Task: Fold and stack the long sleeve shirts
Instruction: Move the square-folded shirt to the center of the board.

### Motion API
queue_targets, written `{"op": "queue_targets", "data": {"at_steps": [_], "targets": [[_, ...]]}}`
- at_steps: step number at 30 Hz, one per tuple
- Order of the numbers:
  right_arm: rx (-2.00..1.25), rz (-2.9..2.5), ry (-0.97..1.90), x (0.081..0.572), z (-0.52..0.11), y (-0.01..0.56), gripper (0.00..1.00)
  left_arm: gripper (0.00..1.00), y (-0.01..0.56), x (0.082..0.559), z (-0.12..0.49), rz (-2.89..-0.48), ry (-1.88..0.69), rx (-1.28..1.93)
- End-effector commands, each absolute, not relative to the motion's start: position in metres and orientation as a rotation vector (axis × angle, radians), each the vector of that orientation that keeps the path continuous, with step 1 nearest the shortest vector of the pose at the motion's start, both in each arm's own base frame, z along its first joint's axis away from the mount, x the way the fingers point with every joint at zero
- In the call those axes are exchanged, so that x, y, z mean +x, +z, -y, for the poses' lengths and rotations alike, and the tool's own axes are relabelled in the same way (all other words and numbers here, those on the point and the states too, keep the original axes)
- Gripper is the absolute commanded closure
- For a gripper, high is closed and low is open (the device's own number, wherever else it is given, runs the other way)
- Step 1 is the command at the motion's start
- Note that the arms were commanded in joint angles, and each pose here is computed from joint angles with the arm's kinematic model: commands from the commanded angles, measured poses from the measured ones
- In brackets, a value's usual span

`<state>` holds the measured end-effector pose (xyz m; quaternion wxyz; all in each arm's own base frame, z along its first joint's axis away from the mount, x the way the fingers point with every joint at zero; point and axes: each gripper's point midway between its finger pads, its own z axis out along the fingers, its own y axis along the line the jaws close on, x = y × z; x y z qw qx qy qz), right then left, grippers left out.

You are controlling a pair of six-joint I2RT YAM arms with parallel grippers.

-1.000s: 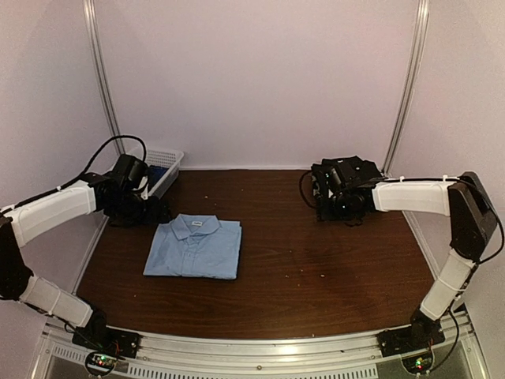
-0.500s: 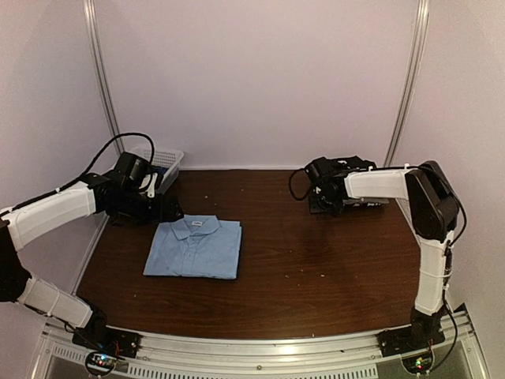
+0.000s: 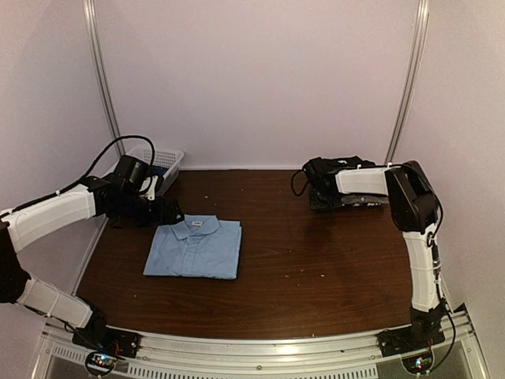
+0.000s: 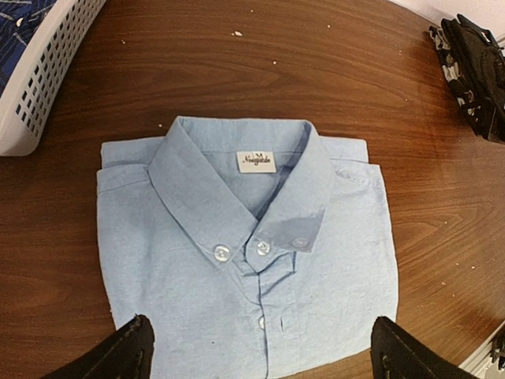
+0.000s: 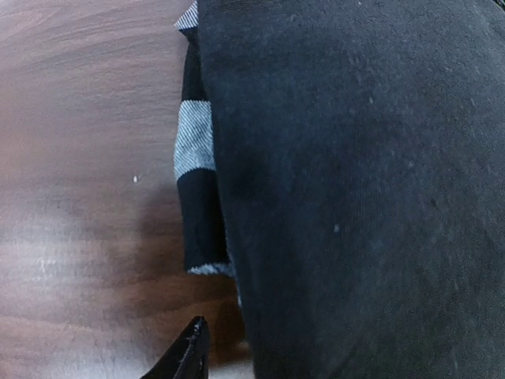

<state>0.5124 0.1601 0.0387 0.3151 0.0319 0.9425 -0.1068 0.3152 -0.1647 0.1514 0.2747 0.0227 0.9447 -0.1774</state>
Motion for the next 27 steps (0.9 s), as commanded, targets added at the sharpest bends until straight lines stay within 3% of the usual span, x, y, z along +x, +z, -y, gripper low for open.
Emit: {"op": "queue_targets", "data": {"at_steps": [1, 7, 15, 27], "targets": [[0.123, -2.466, -0.344, 0.526, -0.149, 0.032, 0.56, 0.03, 0.157, 0.317, 0.169, -2.497, -0.499, 0.095], [0.133, -2.46, -0.368, 0.535, -0.142, 0.03, 0.66, 0.03, 0.156, 0.318, 0.169, -2.5, -0.489, 0.097], [0.11, -2.471, -0.4, 0.526, -0.134, 0.037, 1.0, 0.03, 0.155, 0.32, 0.17, -2.501, -0.49, 0.098], [0.062, -2.519, -0.222, 0.466, -0.147, 0.062, 1.0, 0.03, 0.149, 0.322, 0.173, -2.505, -0.508, 0.106]]}}
